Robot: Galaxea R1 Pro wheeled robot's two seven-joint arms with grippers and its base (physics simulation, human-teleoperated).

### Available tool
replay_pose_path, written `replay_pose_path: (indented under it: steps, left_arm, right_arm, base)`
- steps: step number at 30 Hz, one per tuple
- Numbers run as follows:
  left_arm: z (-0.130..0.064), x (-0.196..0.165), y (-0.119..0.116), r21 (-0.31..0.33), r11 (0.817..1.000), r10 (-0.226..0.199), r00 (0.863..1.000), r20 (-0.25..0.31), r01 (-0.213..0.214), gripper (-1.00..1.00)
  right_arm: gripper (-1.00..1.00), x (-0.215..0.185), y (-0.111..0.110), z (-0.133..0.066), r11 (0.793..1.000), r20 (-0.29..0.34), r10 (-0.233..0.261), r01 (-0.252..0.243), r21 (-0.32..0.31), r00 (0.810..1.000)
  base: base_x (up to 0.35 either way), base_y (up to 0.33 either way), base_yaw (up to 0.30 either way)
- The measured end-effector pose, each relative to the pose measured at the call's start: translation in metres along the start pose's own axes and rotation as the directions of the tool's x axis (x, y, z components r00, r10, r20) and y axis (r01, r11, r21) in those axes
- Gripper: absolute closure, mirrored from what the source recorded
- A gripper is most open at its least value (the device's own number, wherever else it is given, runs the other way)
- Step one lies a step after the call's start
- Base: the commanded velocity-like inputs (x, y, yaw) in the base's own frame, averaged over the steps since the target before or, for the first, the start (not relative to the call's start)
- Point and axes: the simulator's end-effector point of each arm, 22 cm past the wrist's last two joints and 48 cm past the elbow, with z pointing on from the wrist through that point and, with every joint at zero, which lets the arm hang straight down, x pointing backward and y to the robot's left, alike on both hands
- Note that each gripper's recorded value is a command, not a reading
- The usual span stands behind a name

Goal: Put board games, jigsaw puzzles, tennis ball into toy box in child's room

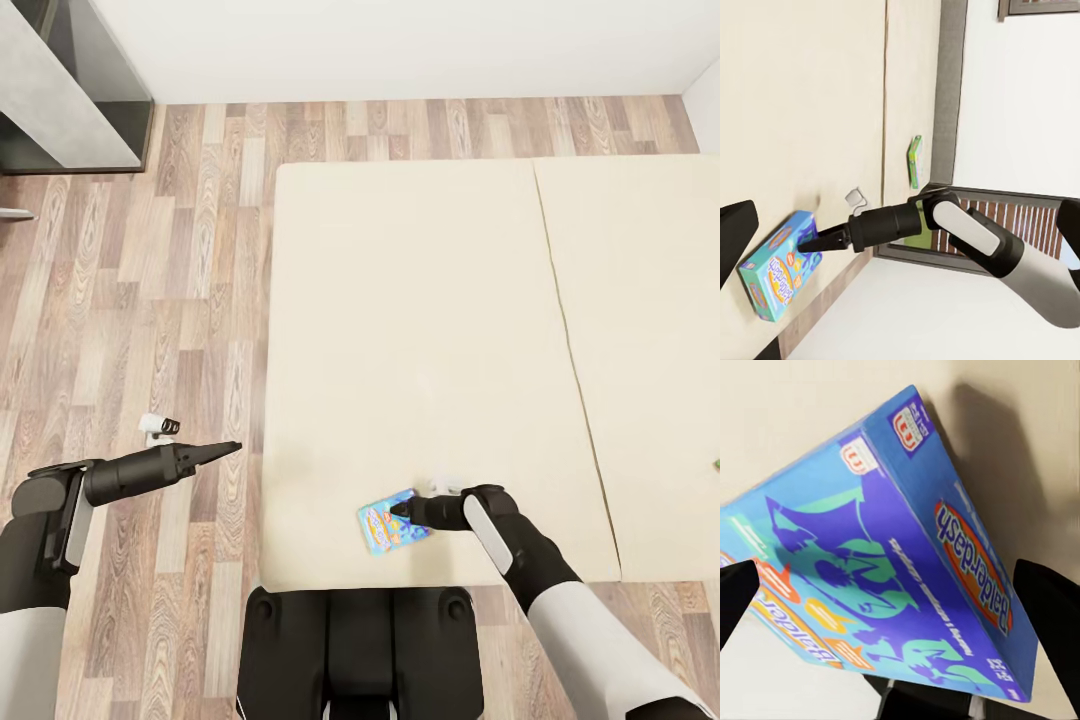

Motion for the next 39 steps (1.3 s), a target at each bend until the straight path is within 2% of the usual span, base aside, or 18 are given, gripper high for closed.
replay_pose_path:
  steps: [8, 28, 33, 39]
  left_arm:
    - [-0.002, -0.001, 0.0, -0.003, 1.0, 0.002, 1.0, 0.004, -0.002, -1.0]
    - [0.0, 0.0, -0.001, 0.001, 1.0, 0.001, 1.0, 0.0, -0.001, -1.0]
    - [0.001, 0.0, 0.0, 0.0, 1.0, 0.0, 1.0, -0.001, 0.0, -1.0]
    - [0.001, 0.001, 0.0, 0.0, 1.0, -0.001, 1.0, -0.003, 0.001, -1.0]
  right_arm:
    - [-1.0, 0.003, 0.009, 0.001, 0.999, -0.008, -0.021, 0.021, -0.03, 1.0]
    - [-1.0, 0.004, 0.018, 0.002, 0.998, -0.013, -0.012, 0.012, -0.059, 1.0]
    - [-1.0, 0.003, 0.033, 0.001, 0.993, -0.009, -0.01, 0.009, -0.122, 1.0]
    - [-1.0, 0.004, 0.039, 0.002, 0.99, -0.012, -0.012, 0.011, -0.138, 1.0]
  base:
    - [0.0, 0.0, 0.0]
    - [0.0, 0.0, 0.0]
    - [0.0, 0.0, 0.0]
    - [0.0, 0.0, 0.0]
